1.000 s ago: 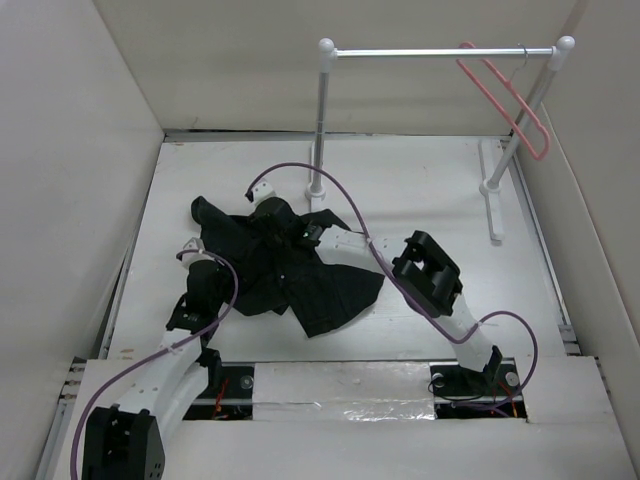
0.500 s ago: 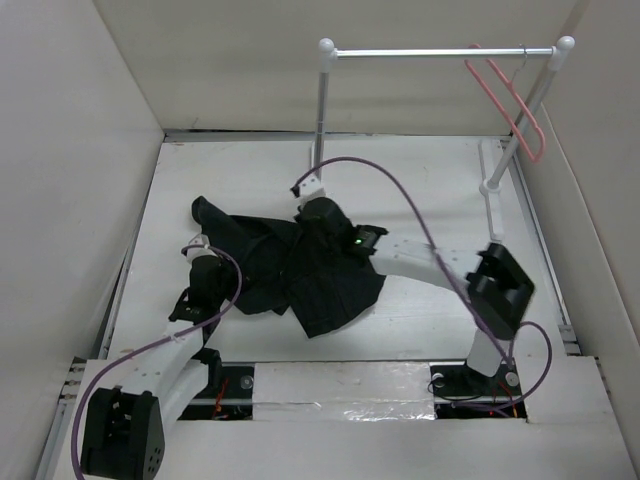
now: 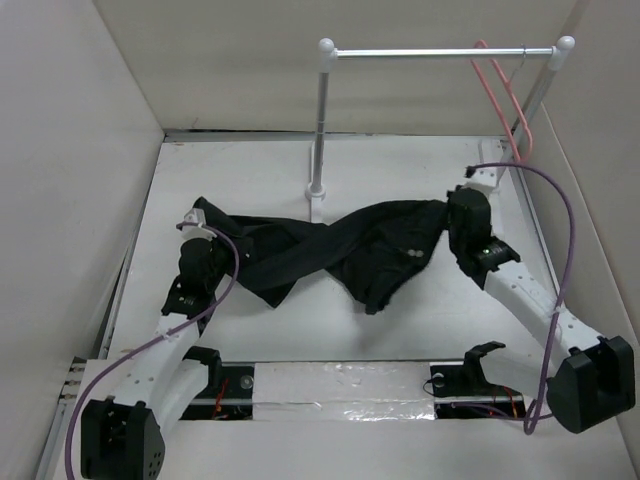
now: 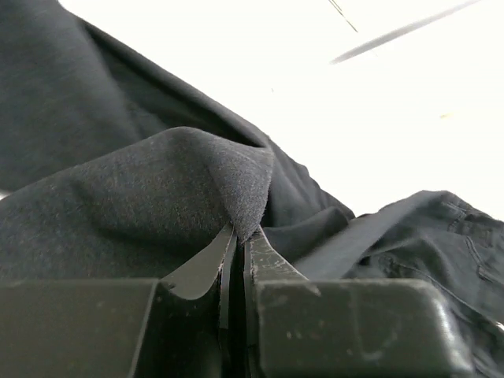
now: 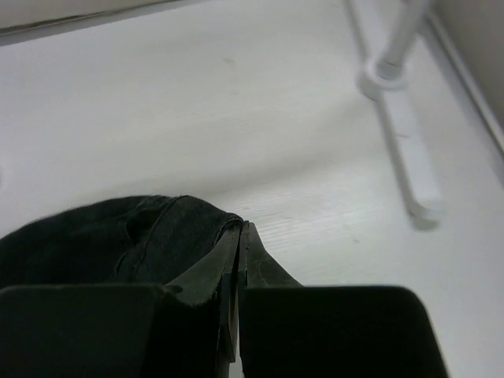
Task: Place the trousers on the hanger
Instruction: Flatten out the trousers at the center of the board.
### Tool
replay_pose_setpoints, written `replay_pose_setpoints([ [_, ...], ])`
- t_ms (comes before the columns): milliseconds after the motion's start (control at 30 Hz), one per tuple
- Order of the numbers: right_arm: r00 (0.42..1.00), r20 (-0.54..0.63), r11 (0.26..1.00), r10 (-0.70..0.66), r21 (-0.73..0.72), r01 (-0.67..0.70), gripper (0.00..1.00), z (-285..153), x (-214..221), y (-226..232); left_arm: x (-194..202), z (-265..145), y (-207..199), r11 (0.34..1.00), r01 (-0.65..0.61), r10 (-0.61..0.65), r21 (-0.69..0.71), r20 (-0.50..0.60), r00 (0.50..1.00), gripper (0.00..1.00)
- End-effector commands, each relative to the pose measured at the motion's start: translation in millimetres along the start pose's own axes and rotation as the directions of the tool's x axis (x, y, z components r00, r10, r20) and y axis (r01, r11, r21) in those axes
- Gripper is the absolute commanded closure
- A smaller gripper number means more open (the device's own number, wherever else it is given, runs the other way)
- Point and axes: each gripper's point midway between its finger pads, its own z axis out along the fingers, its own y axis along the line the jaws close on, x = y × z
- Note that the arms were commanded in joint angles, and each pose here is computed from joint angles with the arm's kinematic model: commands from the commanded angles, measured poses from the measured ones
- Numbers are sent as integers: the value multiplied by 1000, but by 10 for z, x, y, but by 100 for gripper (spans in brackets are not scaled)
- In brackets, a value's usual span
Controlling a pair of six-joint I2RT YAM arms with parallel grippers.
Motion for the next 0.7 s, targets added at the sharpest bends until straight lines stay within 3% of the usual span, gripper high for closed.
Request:
replay_pose_setpoints([
  [0,992,43,960,116,250,-124,100,113,-54,-757,-154,35,-507,983,-8,10,182,-11,1000,100],
  [100,964,119,895,237,360,-264,100,179,-96,-1337,-132,69,-562,979,-14,22,202,-36,999,100],
  [167,935,159,894,317,278,-351,99,242,-212,-1361,-63,67,-592,973,-4,20,231,-65,998,100],
  [267,899,206,877,386,219,-427,67,312,-449,-1470,4,97,-492,980,-2,18,198,-82,996,100],
  [300,896,208,881,392,197,-431,50,339,-512,-1432,-15,93,-487,981,-2,16,195,-70,997,100],
  [400,909,151,907,389,109,-407,30,353,-655,-1180,-84,119,-540,978,15,-5,207,-47,999,100],
  [467,925,140,934,353,6,-357,24,284,-679,-796,-144,137,-661,971,6,6,237,-51,999,100],
  [500,931,128,940,341,-31,-340,24,208,-594,-666,-117,172,-662,971,1,15,239,-66,998,93],
  [533,938,126,945,324,-94,-314,25,156,-586,-494,-121,182,-697,968,-2,21,251,-73,997,72],
  [567,943,113,943,312,-154,-294,30,92,-538,-319,-114,204,-695,968,-6,26,251,-76,997,61],
  [600,958,61,932,281,-257,-257,56,-17,-335,37,-83,242,-664,970,-11,34,241,-89,995,52],
  [633,966,73,905,248,-374,-204,69,-159,-353,313,-103,252,-690,969,-16,39,245,-89,995,41],
  [667,976,51,889,209,-426,-168,82,-244,-242,515,-96,265,-659,974,-19,42,228,-94,995,39],
])
